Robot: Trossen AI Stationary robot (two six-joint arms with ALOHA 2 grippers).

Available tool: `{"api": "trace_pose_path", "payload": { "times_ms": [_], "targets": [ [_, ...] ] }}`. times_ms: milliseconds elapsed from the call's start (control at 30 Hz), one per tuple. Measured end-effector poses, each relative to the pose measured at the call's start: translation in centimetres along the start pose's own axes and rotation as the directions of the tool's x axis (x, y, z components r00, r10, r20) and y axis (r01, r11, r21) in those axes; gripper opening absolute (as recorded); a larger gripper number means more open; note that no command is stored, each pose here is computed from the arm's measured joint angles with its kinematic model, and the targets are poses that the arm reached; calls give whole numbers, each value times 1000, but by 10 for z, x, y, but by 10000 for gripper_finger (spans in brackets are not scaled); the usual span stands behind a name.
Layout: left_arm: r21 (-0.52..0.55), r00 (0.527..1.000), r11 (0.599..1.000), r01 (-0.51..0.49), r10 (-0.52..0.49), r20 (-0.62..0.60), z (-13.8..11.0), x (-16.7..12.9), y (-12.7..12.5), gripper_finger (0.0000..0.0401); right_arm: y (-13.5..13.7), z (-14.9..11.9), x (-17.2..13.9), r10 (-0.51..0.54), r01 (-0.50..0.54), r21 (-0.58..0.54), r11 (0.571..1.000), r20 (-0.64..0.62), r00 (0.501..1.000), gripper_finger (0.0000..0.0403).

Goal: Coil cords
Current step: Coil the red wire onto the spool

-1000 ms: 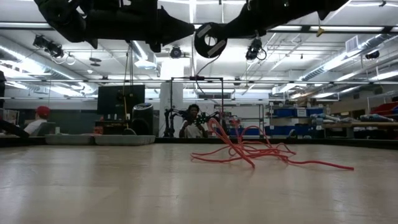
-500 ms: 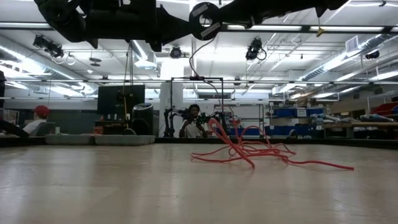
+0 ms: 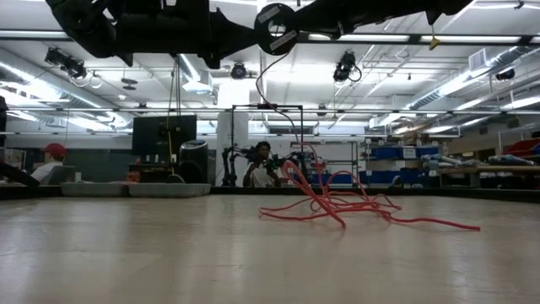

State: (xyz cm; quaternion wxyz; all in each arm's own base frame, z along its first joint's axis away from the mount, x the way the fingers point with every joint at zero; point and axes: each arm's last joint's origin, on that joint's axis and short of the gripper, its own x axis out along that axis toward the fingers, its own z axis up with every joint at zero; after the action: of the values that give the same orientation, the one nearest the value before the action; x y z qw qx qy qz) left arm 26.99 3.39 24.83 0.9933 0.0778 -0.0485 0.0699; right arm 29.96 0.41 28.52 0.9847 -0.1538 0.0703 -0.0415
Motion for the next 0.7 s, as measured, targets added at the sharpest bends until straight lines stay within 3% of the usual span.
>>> {"api": "trace_pose_path", "payload": {
  "times_ms": [333,700],
  "targets": [
    [0,999,1000,-30,30,-12,-1,0,1,1,0,-3,3,-24,25,11,1000,-16,1000,72],
    [-5,999,999,-53,53,-13,0,0,2,0,-8,4,-15,-121,121,-7,993,-77,990,78]
  ]
}}
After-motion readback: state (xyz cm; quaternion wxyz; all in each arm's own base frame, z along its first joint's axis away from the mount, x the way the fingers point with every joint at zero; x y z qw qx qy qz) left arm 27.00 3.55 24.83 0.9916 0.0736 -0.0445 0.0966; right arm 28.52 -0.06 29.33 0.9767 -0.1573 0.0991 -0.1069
